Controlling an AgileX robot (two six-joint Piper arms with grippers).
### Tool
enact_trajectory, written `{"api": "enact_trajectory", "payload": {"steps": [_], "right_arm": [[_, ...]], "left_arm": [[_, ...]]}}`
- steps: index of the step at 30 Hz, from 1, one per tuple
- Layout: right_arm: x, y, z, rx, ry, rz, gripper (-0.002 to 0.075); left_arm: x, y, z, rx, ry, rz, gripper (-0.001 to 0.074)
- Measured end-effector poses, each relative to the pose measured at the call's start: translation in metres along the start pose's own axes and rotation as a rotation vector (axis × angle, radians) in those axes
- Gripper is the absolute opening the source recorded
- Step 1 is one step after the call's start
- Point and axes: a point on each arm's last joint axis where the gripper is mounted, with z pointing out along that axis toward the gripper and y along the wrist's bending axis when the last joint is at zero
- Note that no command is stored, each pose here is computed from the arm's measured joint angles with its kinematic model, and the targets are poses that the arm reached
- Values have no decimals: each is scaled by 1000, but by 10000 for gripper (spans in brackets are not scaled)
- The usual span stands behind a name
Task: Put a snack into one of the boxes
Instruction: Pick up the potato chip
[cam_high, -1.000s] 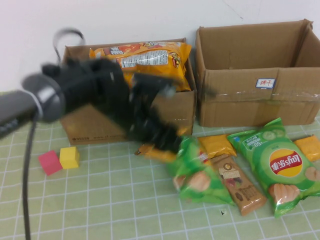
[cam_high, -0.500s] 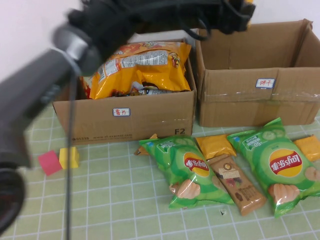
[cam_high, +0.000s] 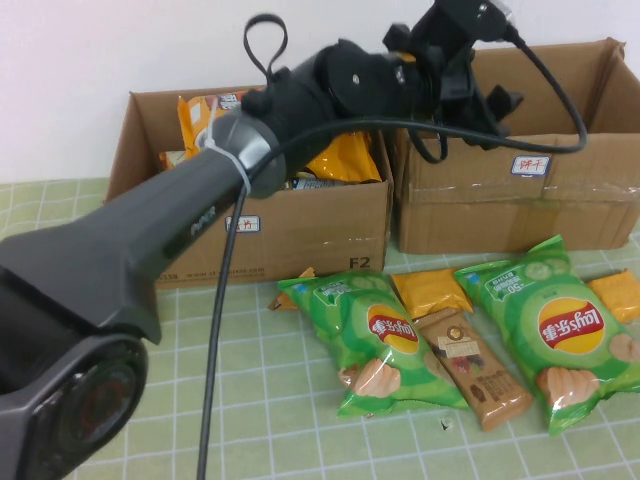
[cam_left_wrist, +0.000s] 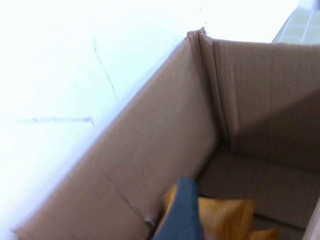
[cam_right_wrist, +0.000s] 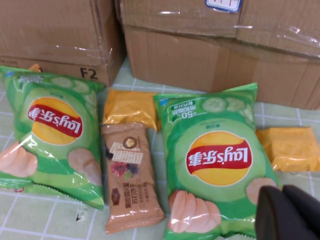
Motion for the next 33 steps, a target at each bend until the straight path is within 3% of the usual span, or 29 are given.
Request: {"api": "enact_trajectory", "payload": {"steps": [4, 7, 9, 12, 16, 21, 23, 33], "right_arm": [[0, 0, 0, 0, 0, 1, -2], [0, 0, 0, -1, 5, 1, -2], [2, 0, 1, -2, 20, 1, -2], [4, 0, 5, -3, 52, 2, 3], [5, 0, 16, -5, 107, 3, 106], [-16, 0, 39, -11, 189, 4, 415], [-24, 0, 54, -13, 243, 18, 476], [-42, -11, 163, 23, 509, 39, 526]], "left_arm": [[-19, 3, -17, -13, -6, 16, 441], [-38, 2, -41, 15, 50, 35, 274], [-47, 2, -62, 25, 147, 59, 133], [-54, 7, -95, -29, 324, 68, 36], [-64, 19, -142, -182, 522, 69, 8], [-68, 21, -195, -294, 656, 51, 1], [-62, 14, -213, -283, 678, 34, 0], [6, -33, -288, -175, 773, -58, 0]]}}
